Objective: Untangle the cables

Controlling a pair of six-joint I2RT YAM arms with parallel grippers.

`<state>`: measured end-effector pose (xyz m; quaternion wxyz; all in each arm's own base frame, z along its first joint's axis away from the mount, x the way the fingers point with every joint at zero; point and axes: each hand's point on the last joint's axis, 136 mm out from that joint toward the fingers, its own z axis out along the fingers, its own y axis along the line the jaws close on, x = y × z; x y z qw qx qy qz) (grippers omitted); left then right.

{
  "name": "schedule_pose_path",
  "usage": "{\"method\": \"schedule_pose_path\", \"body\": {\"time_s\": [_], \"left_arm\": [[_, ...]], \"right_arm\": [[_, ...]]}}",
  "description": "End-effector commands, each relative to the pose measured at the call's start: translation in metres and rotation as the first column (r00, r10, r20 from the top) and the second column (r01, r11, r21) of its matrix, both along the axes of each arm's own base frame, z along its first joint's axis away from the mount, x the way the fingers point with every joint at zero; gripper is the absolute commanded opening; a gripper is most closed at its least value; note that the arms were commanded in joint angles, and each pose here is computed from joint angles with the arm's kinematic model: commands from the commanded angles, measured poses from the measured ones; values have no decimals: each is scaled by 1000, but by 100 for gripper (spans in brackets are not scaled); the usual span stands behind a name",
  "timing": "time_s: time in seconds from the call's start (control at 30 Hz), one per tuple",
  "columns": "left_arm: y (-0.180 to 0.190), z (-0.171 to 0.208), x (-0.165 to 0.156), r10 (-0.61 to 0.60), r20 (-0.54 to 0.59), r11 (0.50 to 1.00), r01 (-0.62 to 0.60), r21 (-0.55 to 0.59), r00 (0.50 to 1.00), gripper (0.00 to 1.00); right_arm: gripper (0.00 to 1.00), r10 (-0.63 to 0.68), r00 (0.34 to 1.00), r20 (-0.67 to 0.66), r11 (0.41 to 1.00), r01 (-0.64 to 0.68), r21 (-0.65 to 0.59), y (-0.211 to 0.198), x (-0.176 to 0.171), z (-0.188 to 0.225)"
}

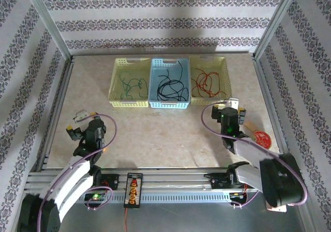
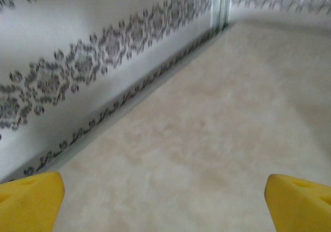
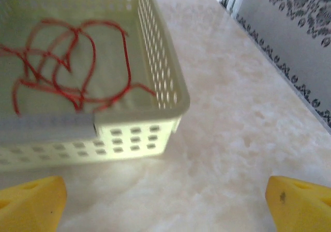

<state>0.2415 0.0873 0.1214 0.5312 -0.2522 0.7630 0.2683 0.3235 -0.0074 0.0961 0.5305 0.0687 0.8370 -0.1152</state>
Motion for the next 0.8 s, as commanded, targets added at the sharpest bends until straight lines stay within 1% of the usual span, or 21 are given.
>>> {"method": "schedule_pose_path", "body": {"time_s": [0.0,0.07,0.13,0.2,0.23,0.27,0.3,0.33,0.37,0.4,0.43,0.47,0.53,0.6,0.63,0.67,0.7,0.73,0.77], "left_arm": [[0,18,26,3,68,1000,-3,3,998,99],[-5,11,47,-52,16,999,51,11,999,99],[-9,6,68,-94,-25,996,94,8,995,99],[-16,-2,94,-171,-61,985,170,-20,983,99],[-20,-5,106,-208,-66,978,206,-31,976,99],[-26,-7,118,-250,-68,968,248,-36,966,99],[-30,-6,129,-283,-54,959,282,-31,958,99],[-32,-4,136,-298,-34,955,297,-19,954,99],[-32,-6,141,-295,0,955,295,-30,956,99],[-33,-14,146,-330,27,942,331,-45,944,99],[-34,-14,150,-352,31,935,353,-40,935,99],[-37,-20,150,-366,-16,927,363,-95,930,99],[-43,-16,153,-417,43,905,420,-66,908,99],[-63,-27,150,-527,34,844,528,-98,849,99],[-66,-27,152,-549,82,831,554,-49,831,99],[-64,-22,149,-542,117,837,547,-17,832,99],[-62,-31,144,-531,64,841,535,-83,845,99],[-58,-32,145,-512,58,851,515,-99,857,99],[-55,-27,152,-510,102,853,517,-64,854,99]], "right_arm": [[98,-16,986,168,999,21,-26,-7,21,37],[98,-4,982,189,1000,7,-14,-9,30,40],[98,-28,979,203,1000,27,8,-20,38,40],[98,-40,977,211,995,19,100,-29,45,25],[98,-23,965,259,993,-7,117,-30,53,28],[98,40,973,228,990,-69,120,-20,57,23],[98,124,979,162,983,-144,118,-6,59,13],[98,195,965,175,971,-215,106,5,61,8],[98,257,932,254,954,-287,88,16,63,14],[98,272,929,249,950,-300,84,19,59,14],[98,259,939,228,954,-285,89,16,58,14],[98,239,947,214,960,-264,93,12,59,12],[98,205,952,228,967,-234,105,7,64,12],[98,172,960,222,974,-200,110,0,63,11],[98,169,960,224,974,-197,109,0,63,12],[98,162,961,225,975,-191,111,-1,63,12],[98,138,965,222,979,-166,115,-5,65,12],[98,114,971,211,983,-141,121,-10,65,11],[98,106,974,201,984,-132,120,-11,67,10]]}}
